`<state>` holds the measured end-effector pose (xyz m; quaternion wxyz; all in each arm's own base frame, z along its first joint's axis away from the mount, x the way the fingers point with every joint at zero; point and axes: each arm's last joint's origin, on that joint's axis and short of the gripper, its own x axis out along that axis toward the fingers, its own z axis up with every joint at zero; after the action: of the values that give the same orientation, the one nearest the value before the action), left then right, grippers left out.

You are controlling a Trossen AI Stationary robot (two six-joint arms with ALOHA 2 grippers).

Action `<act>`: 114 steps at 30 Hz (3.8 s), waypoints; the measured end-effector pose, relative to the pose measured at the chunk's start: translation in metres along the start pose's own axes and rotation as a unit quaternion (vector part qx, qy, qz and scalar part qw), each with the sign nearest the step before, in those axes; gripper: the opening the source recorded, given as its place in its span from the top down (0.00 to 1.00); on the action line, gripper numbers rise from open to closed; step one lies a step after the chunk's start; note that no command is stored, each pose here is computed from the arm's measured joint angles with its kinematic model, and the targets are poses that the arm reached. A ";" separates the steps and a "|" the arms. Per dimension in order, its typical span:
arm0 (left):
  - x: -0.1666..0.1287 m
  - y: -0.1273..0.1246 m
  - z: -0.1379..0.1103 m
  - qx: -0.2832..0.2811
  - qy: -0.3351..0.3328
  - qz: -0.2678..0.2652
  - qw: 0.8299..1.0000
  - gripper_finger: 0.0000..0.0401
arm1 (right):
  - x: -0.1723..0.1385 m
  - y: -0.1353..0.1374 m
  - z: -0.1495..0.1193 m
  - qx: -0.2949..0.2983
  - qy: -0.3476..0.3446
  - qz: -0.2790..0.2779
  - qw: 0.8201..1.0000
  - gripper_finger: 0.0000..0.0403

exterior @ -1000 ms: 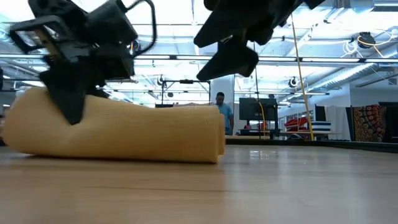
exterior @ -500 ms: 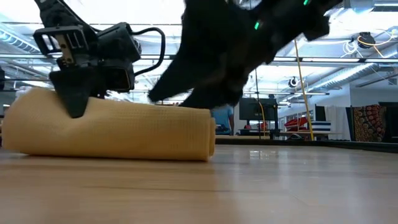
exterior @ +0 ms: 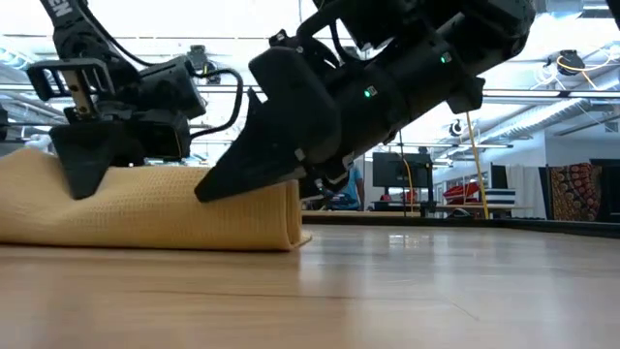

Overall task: Roll towel
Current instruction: Roll the yellow towel

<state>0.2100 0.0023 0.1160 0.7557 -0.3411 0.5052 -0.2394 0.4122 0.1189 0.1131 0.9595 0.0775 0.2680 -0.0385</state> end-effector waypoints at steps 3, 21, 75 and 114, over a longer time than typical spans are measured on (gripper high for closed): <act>-0.003 0.006 -0.002 -0.008 -0.012 0.005 1.000 0.86 | 0.001 -0.001 -0.003 -0.003 0.012 0.002 1.000 0.07; -0.015 0.006 0.002 -0.033 -0.039 0.057 0.997 0.72 | 0.013 -0.015 -0.010 0.079 0.034 0.018 0.996 0.74; 0.046 -0.074 -0.031 0.244 0.006 0.382 0.891 0.15 | 0.020 -0.052 0.001 0.321 0.110 0.103 0.935 0.91; 0.003 -0.019 0.015 0.063 0.026 -0.040 0.997 0.93 | -0.065 0.015 0.048 0.104 0.005 -0.001 0.995 0.21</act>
<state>0.2249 -0.0080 0.1327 0.7520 -0.3064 0.4945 -0.3099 0.3823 0.1279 0.1894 0.9449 0.1768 0.2675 -0.0664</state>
